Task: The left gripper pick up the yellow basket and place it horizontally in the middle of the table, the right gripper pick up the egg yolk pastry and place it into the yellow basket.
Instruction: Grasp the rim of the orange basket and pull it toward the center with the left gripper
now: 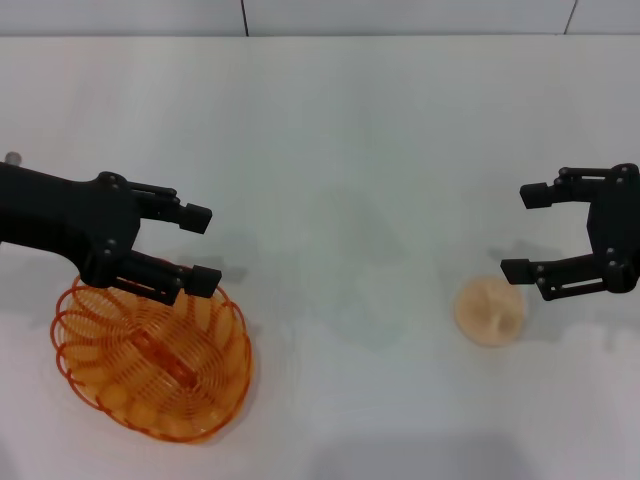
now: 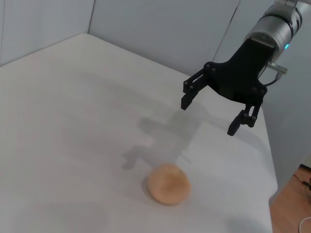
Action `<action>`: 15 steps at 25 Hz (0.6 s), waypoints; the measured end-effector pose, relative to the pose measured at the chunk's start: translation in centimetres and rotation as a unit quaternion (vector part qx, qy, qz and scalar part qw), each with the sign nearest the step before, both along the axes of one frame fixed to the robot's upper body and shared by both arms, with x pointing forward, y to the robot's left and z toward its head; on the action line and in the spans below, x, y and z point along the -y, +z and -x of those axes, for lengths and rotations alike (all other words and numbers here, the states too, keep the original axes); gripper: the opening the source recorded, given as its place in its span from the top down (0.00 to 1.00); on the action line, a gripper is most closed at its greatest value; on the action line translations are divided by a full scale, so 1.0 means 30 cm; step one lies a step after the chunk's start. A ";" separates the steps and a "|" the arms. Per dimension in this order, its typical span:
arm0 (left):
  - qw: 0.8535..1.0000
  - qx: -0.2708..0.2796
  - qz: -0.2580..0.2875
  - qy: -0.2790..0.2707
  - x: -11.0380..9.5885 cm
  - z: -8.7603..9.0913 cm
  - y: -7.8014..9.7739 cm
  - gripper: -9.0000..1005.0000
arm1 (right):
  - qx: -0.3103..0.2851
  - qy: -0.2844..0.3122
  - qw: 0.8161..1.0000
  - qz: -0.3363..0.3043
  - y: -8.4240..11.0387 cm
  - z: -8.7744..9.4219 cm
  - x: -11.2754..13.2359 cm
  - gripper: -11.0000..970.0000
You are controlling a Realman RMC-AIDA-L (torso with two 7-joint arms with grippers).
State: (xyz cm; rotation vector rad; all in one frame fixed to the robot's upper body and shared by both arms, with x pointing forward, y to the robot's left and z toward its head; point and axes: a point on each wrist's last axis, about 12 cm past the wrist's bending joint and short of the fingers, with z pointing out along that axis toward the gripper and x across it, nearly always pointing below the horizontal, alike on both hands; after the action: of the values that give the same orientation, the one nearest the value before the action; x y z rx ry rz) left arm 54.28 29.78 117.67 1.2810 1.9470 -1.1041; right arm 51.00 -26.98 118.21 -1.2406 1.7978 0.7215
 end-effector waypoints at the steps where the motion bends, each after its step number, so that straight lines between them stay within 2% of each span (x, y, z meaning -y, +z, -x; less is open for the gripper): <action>1: 1.000 0.000 0.000 0.000 0.000 0.000 0.000 0.14 | 0.000 0.000 1.000 0.000 0.000 0.000 0.000 0.10; 15: 1.000 -0.009 -0.012 0.010 -0.011 -0.005 0.001 0.14 | 0.001 -0.002 1.000 -0.001 -0.001 -0.004 -0.001 0.10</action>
State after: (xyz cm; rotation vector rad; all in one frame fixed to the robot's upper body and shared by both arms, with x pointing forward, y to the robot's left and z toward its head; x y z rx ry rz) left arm 54.43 30.11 117.70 1.2667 1.9874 -1.0882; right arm 51.13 -26.96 118.18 -1.2359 1.7972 0.7201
